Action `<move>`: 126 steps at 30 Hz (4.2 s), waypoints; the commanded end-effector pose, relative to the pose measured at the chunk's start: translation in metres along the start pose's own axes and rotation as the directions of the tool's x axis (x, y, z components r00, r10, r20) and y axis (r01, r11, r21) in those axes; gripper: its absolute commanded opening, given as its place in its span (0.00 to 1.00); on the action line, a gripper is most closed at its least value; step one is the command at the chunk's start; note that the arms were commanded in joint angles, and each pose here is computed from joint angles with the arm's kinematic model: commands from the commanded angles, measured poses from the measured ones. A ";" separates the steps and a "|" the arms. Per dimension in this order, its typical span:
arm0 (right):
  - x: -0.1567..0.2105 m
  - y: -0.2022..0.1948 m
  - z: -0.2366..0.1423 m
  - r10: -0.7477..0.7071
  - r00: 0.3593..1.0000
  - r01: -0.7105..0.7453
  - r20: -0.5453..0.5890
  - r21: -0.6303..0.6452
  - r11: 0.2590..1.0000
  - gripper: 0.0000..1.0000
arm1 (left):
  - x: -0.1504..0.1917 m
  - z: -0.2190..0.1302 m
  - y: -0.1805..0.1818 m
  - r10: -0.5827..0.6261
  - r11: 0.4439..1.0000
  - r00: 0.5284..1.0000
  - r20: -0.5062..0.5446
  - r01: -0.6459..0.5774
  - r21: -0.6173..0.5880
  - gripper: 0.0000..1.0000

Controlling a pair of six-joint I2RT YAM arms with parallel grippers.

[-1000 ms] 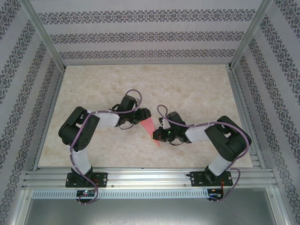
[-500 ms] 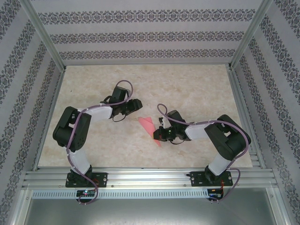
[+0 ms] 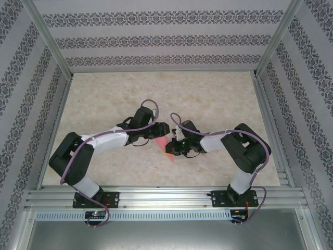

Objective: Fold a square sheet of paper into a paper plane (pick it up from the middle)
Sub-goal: Fold the wing for the fifth time at the center of the table.

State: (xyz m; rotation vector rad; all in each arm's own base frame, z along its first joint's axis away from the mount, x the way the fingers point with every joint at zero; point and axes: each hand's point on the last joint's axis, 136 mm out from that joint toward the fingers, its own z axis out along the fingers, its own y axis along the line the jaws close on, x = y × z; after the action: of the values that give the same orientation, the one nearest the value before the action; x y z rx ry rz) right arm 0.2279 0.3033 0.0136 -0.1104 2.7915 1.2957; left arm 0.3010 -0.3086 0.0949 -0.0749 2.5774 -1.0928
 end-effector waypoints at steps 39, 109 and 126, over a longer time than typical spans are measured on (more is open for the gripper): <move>0.055 -0.016 -0.004 0.067 0.997 -0.067 -0.038 0.013 0.998 0.08 | 0.044 0.049 0.095 -0.193 0.956 0.981 0.000 0.188 -0.224 0.41; 0.006 0.028 -0.026 -0.029 0.988 0.029 0.154 -0.001 1.000 0.17 | 0.042 0.050 0.083 -0.197 0.962 0.980 -0.026 0.188 -0.196 0.41; 0.054 -0.042 -0.020 0.034 0.999 -0.034 0.004 0.200 0.979 0.08 | 0.038 0.057 0.075 -0.184 0.970 0.982 -0.037 0.176 -0.165 0.42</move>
State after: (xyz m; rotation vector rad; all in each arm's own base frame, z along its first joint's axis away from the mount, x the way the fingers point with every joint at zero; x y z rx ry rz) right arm 0.2055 0.2839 0.0127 -0.0763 2.7641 1.1385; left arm 0.3037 -0.3167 0.0313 -0.2922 2.6257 -1.0921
